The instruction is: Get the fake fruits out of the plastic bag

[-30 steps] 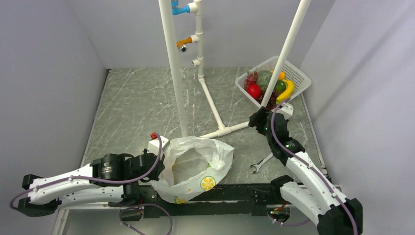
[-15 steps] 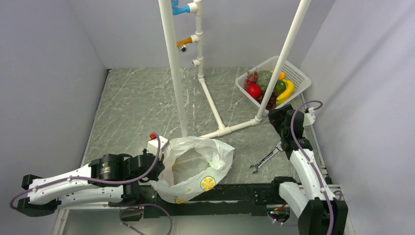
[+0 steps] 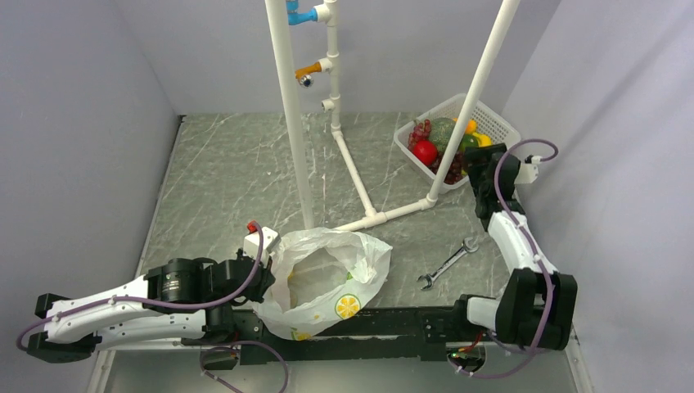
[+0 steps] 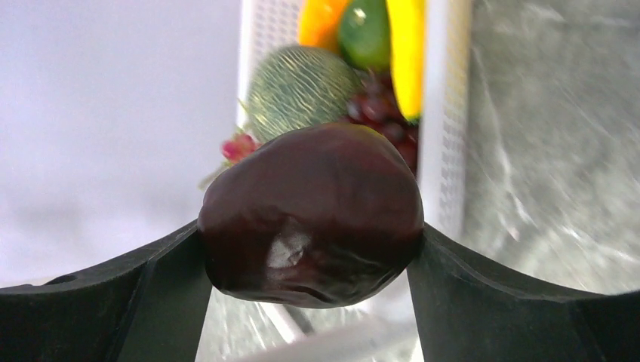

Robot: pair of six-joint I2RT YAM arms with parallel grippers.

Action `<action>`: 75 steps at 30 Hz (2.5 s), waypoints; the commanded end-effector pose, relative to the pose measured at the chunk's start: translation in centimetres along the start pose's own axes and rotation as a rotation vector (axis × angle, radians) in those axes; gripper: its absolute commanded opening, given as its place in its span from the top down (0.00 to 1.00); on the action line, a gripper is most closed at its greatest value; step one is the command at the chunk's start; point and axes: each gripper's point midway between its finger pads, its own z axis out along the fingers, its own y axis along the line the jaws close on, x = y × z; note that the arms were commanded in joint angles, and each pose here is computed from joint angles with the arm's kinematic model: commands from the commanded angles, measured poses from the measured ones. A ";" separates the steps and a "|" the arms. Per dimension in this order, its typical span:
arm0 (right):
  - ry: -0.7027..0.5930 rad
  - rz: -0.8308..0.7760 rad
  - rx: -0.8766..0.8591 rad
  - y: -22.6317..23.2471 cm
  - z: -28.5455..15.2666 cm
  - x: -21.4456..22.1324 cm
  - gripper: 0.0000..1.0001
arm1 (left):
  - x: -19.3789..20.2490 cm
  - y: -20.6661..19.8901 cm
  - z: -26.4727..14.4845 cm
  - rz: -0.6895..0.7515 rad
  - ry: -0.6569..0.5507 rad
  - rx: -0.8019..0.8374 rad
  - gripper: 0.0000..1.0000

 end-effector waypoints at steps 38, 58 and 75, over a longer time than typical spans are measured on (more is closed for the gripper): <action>-0.104 -0.609 0.060 5.9 28.5 -2.1 0.64 | -0.9 0.4 -0.2 -0.034 -0.024 -0.054 1.00; -0.124 -0.755 0.098 9.6 27.0 -2.7 0.01 | -1.0 0.4 -0.4 -0.042 -0.036 -0.045 1.00; -0.143 -0.508 0.258 7.0 12.3 -3.5 0.03 | -1.1 0.1 -0.6 -0.038 -0.045 -0.023 1.00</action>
